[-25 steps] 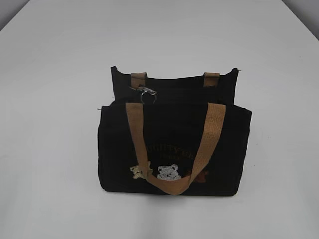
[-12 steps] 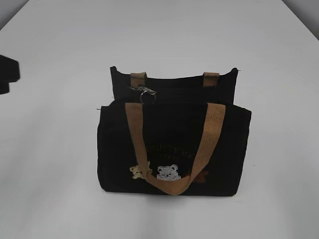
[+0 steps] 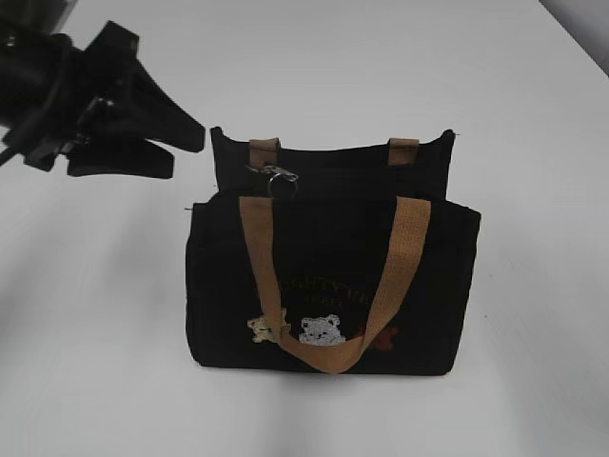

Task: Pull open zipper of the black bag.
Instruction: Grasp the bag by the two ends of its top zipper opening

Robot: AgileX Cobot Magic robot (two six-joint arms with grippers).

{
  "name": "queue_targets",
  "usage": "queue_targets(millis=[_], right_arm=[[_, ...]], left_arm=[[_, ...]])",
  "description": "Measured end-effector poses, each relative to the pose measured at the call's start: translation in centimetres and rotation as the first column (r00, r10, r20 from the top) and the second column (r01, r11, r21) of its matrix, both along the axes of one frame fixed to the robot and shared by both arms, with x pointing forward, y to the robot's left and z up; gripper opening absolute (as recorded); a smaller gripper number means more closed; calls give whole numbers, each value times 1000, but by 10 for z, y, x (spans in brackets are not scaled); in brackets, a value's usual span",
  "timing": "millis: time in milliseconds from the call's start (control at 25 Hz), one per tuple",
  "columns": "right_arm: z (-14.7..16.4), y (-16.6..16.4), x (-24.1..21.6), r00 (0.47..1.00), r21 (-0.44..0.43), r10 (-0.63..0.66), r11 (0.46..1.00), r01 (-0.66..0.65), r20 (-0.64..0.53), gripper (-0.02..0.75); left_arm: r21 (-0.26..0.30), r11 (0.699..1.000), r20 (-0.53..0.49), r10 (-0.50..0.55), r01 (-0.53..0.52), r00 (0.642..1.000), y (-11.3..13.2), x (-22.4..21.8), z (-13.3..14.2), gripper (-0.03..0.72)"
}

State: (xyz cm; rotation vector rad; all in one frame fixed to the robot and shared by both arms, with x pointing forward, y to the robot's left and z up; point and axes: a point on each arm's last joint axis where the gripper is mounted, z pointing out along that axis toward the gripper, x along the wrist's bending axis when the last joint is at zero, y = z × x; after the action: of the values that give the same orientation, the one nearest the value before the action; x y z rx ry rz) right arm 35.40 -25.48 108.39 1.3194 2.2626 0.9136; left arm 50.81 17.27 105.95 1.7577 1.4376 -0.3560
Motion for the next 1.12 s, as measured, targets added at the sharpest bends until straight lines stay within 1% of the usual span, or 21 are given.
queue_targets(millis=[160,360,520,600,640,840,920,1040,1120], right_arm=[[2,13,32,998,-23,53,998,-54,-44,505],[6,33,57,991,-40,136,990,-137,-16,505],[4,56,76,976,-55,217,975,-216,11,505],[3,69,85,967,-61,252,966,-250,23,505],[3,76,88,961,-66,275,960,-272,28,505],[-1,113,110,924,-97,377,924,-370,59,504],[-2,126,121,912,-111,403,913,-394,78,493],[-6,142,139,902,-125,420,905,-407,102,460],[-11,150,151,901,-131,423,903,-410,95,435]], left_arm=[[6,1000,-36,-8,8,999,-17,27,-13,391],[16,1000,-79,-25,26,997,-35,46,-29,391],[32,999,-50,14,-12,999,-40,57,-36,374],[37,999,-39,20,-18,999,-41,58,-36,330],[38,999,-37,18,-16,999,-41,58,-36,293],[52,999,-18,6,-5,1000,-42,58,-37,57],[58,998,-6,-8,9,1000,-42,58,-37,26],[57,998,-13,-29,29,1000,-42,56,-37,26],[56,998,-17,-38,39,999,-42,55,-37,26]])
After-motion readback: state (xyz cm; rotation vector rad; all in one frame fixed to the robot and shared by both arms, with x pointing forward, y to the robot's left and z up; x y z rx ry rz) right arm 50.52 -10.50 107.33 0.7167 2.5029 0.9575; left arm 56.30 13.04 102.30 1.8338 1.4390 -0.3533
